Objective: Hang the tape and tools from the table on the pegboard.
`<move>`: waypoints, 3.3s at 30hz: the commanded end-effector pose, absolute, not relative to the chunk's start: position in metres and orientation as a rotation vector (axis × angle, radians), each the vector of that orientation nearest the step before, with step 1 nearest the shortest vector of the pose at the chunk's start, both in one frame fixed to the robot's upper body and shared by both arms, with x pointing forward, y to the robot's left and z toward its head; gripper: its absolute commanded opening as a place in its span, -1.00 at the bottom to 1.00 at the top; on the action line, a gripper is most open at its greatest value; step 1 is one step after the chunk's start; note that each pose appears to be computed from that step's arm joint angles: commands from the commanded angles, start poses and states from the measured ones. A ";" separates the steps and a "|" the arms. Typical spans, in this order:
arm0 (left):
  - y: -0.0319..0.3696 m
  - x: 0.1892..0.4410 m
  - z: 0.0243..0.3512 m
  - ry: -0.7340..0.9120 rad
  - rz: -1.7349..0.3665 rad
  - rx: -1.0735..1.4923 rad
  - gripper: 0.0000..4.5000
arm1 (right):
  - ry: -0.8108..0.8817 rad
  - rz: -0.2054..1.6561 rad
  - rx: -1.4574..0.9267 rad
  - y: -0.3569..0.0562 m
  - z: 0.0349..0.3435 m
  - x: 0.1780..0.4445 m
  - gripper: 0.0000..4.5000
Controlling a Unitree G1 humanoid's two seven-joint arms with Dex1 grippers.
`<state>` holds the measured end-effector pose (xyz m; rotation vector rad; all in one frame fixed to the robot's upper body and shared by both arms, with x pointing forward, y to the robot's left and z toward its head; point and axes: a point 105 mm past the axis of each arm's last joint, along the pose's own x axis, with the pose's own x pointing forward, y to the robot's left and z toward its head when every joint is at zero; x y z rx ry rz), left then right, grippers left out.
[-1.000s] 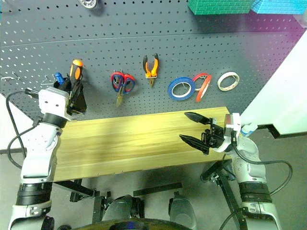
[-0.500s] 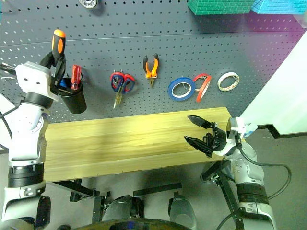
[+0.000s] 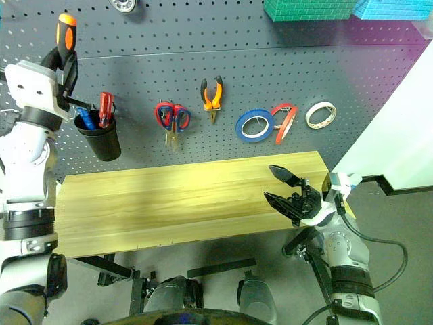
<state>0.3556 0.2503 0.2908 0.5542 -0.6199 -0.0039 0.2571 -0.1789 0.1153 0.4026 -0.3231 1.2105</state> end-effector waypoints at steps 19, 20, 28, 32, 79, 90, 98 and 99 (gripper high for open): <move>0.264 0.376 0.251 -0.612 -0.010 0.397 -0.71 | -0.322 1.214 0.336 -0.160 0.159 0.249 1.00; 0.265 0.377 0.249 -0.609 -0.008 0.399 -0.71 | -0.318 1.213 0.331 -0.160 0.159 0.250 1.00; 0.273 0.378 0.227 -0.550 0.028 0.376 -0.71 | -0.310 1.219 0.320 -0.157 0.166 0.250 1.00; 0.283 0.372 0.216 -0.516 0.083 0.351 -0.71 | -0.308 1.215 0.322 -0.159 0.164 0.252 1.00; 0.242 0.348 0.252 -0.619 -0.003 0.262 0.98 | -0.313 1.233 0.324 -0.172 0.139 0.260 1.00; 0.178 0.340 0.229 -0.537 -0.261 0.298 0.98 | -0.331 1.226 0.321 -0.163 0.143 0.263 1.00; 0.129 0.327 0.171 -0.367 -0.508 0.237 0.98 | -0.324 0.982 0.273 -0.165 0.131 0.296 1.00; 0.129 0.325 0.164 -0.350 -0.517 0.226 0.98 | -0.314 0.941 0.259 -0.163 0.125 0.300 1.00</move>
